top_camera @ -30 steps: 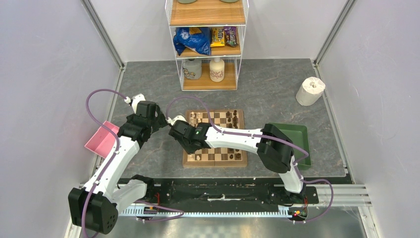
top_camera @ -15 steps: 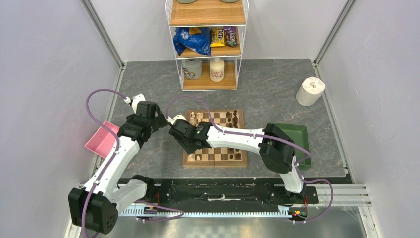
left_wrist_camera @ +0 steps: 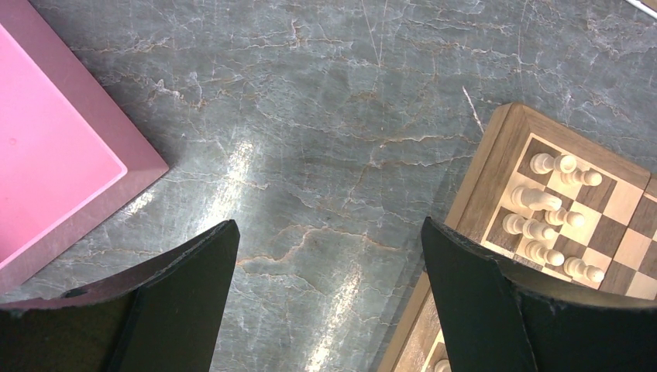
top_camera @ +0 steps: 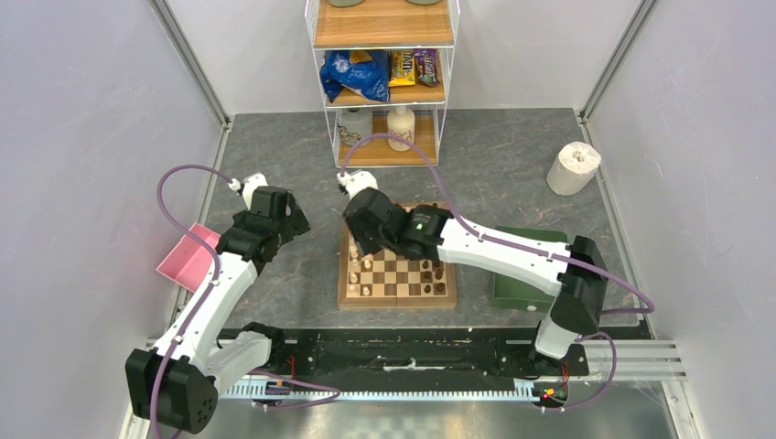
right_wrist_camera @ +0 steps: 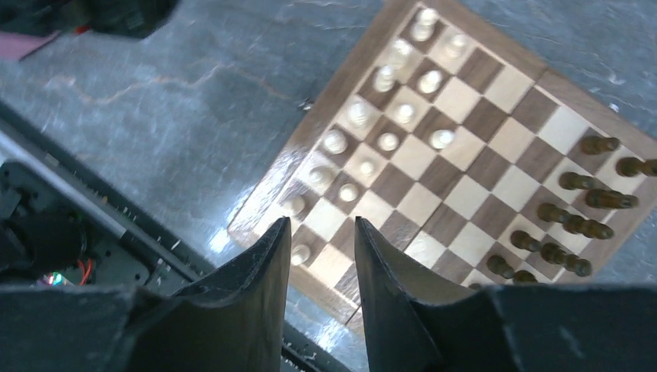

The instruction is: Set up the chess pieces on the board

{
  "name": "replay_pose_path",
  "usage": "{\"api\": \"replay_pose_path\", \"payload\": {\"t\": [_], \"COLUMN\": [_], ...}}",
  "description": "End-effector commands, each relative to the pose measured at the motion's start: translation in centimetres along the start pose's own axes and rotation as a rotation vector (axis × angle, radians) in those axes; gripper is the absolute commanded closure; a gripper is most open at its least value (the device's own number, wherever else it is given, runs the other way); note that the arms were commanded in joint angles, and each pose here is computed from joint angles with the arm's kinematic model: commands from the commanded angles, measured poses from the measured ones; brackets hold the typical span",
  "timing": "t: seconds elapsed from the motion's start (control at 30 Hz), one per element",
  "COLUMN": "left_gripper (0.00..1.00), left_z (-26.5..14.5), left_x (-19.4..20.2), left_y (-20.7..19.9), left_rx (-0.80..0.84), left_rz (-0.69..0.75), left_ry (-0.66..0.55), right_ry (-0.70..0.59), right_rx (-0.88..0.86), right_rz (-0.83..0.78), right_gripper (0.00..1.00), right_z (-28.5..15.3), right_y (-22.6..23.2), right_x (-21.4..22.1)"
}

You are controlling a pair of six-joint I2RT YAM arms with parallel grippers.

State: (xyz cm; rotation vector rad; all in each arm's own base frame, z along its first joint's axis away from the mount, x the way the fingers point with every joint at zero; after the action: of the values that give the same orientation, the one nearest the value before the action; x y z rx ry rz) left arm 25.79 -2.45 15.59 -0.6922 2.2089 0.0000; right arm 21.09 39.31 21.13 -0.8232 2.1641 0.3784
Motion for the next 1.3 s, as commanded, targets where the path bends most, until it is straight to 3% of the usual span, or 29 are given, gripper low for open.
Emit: {"api": "replay_pose_path", "payload": {"t": [0.0,0.13,0.4,0.8,1.27], "left_gripper": [0.05,0.05,0.05,0.05,0.05], "left_z": [0.0,0.1,0.2,0.5,0.7], "left_x": [-0.9,-0.8,-0.8,-0.8,-0.6], "left_y": [-0.2,-0.1,-0.2,-0.5,-0.4], "left_rx": [-0.005,-0.009,-0.011,-0.008,-0.010], "left_rz": [-0.044,-0.042,-0.037,-0.035,-0.035], "left_ry": [-0.037,-0.033,-0.030,-0.020,-0.017], "right_ry": [0.043,0.143,0.257,0.280,0.293], "right_rx": [0.076,0.043,0.074,0.086,0.092], "right_rz": [0.169,0.269,0.246,0.225,0.206], "right_gripper": [0.57,0.56,0.56,0.57,0.69], "right_z": [2.3,5.2,9.2,11.4,12.3], "right_y": [-4.8,-6.8,-8.5,-9.4,-9.9], "right_x": [0.9,2.2,4.3,4.6,4.9]}}
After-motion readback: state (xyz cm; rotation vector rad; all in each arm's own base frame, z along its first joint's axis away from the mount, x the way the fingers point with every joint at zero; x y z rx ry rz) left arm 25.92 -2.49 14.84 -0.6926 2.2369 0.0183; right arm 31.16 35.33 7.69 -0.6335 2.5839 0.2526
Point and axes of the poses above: each gripper's point midway between its finger pads, its own z axis out along the fingers, its own y axis along the line the jaws close on, x = y × z, the point moved 2 cm from there along -z, back along the fingers, and after that the axes turned 6 degrees about -z, right-handed, at the moved point
